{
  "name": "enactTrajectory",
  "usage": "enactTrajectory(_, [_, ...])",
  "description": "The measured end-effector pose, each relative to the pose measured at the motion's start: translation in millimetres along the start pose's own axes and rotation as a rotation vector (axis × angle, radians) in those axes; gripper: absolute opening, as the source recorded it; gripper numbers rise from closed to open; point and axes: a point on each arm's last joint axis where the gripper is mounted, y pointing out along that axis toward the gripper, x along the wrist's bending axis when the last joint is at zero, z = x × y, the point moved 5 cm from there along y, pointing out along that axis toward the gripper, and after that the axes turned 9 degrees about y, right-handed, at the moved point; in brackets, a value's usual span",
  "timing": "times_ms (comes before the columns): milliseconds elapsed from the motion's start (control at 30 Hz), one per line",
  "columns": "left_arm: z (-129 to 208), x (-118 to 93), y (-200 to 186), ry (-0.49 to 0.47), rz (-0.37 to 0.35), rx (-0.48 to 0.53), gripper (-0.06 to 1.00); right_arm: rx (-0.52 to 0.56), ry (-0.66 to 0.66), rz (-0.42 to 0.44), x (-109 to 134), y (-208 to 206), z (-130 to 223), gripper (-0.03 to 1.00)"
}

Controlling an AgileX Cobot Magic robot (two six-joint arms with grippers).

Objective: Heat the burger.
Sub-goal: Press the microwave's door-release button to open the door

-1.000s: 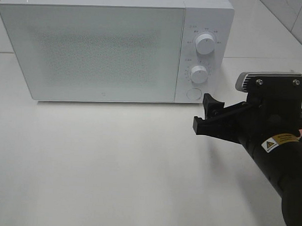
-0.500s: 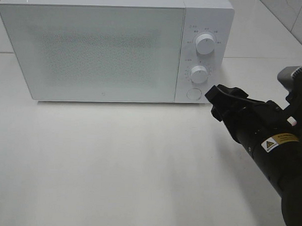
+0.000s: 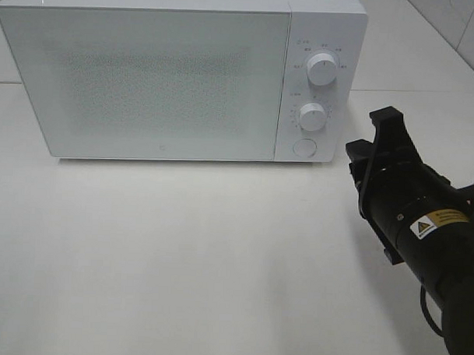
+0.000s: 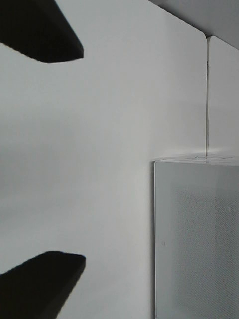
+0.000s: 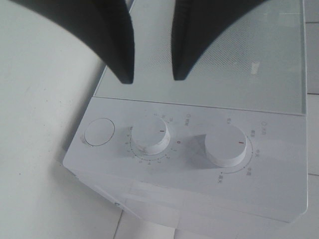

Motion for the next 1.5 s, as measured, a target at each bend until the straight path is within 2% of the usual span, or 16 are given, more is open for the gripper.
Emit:
enactTrajectory(67, [0, 0, 0, 0.0, 0.0, 0.0, 0.97, 0.0, 0.026, 0.0, 0, 0, 0, 0.21])
enactTrajectory(133, [0, 0, 0, 0.0, 0.0, 0.0, 0.97, 0.003, 0.104, 0.01, -1, 0, 0, 0.14])
enactTrajectory(233, [0, 0, 0, 0.0, 0.0, 0.0, 0.97, 0.004, 0.119, 0.013, -2, 0, 1, 0.11])
enactTrajectory(300, [0, 0, 0, 0.0, 0.0, 0.0, 0.97, 0.009, 0.151, 0.032, -4, 0, 2, 0.01])
enactTrajectory(367, [0, 0, 0, 0.0, 0.0, 0.0, 0.97, 0.011, 0.154, 0.036, -5, 0, 2, 0.0])
enactTrajectory(600, [0, 0, 0, 0.0, 0.0, 0.0, 0.97, 0.043, 0.154, 0.103, -14, -1, 7, 0.0])
enactTrajectory(1000, [0, 0, 0, 0.0, 0.0, 0.0, 0.97, 0.015, 0.221, 0.134, -22, 1, 6, 0.0])
enactTrajectory(1233, [0, 0, 0, 0.0, 0.0, 0.0, 0.97, -0.003, 0.286, 0.177, -38, 16, 17, 0.0])
enactTrajectory(1500, [0, 0, 0, 0.0, 0.0, 0.0, 0.97, -0.005, 0.28, 0.172, -41, 37, 23, 0.0])
